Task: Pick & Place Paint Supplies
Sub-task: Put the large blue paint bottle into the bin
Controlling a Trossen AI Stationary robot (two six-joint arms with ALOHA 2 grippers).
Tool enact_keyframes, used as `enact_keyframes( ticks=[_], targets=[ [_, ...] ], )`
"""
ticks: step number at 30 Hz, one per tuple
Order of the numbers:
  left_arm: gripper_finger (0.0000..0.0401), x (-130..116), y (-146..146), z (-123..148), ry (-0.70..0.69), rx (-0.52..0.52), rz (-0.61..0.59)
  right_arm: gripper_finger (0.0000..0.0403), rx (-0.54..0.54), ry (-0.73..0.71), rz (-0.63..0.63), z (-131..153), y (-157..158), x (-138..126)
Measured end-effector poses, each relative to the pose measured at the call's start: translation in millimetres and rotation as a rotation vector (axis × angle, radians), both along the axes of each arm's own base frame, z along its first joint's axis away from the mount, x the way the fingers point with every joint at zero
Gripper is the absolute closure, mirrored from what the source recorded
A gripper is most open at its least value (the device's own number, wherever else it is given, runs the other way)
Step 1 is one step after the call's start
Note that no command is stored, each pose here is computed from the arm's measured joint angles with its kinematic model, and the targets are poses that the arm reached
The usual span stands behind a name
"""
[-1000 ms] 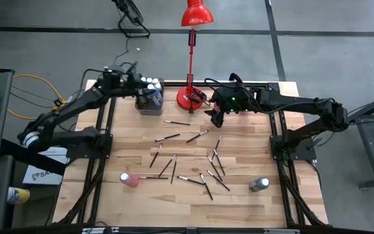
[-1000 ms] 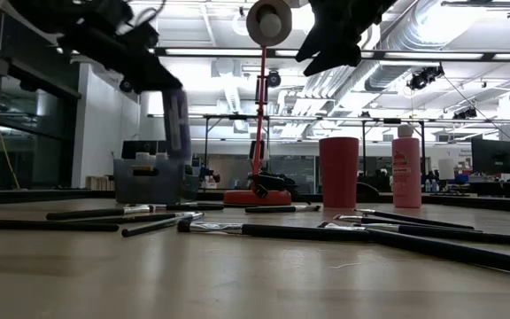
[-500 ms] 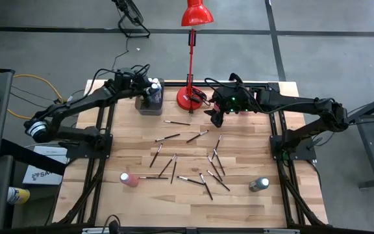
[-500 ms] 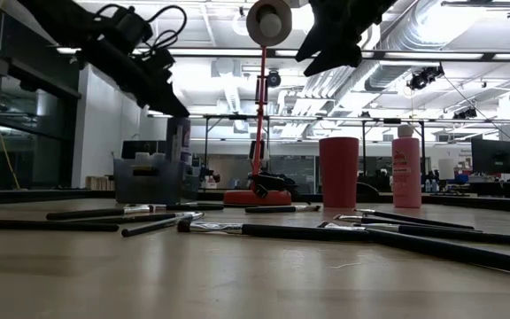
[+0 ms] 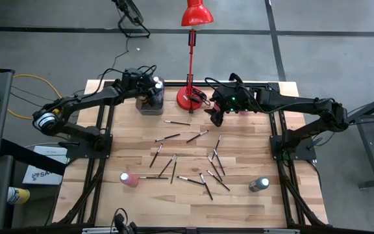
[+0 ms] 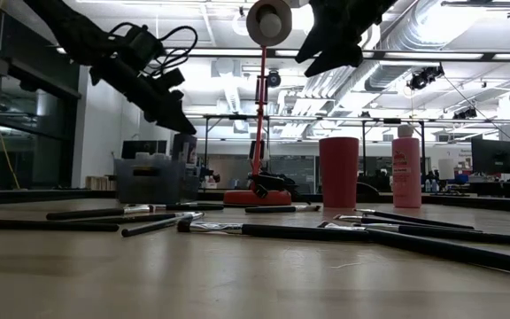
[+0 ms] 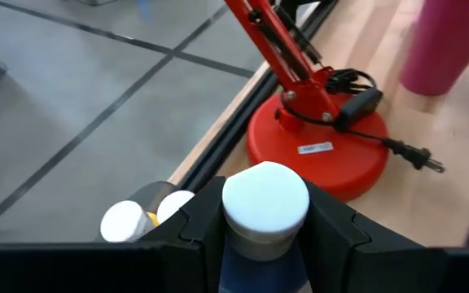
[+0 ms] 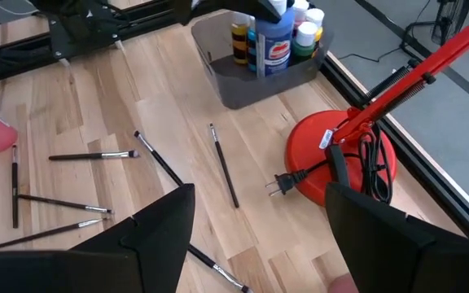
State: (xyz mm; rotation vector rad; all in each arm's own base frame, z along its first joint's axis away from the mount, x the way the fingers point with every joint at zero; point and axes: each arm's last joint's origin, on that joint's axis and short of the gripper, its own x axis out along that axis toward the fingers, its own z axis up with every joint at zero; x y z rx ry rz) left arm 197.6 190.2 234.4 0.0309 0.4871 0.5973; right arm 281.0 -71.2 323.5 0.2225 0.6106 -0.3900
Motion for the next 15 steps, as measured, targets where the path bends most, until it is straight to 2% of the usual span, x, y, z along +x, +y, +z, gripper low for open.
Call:
enact_keyframes(
  ticks=[8,15],
  targets=[
    [0.0286,-0.4,1.9,0.3,0.032,0.05,0.043,0.0135,0.002,-0.001,-0.003,0.0,0.0,0.0],
    [0.0282,-0.5,2.0,0.3,0.035,0.053,0.047,0.0135,0.002,-0.001,-0.003,0.0,0.0,0.0]
  ],
)
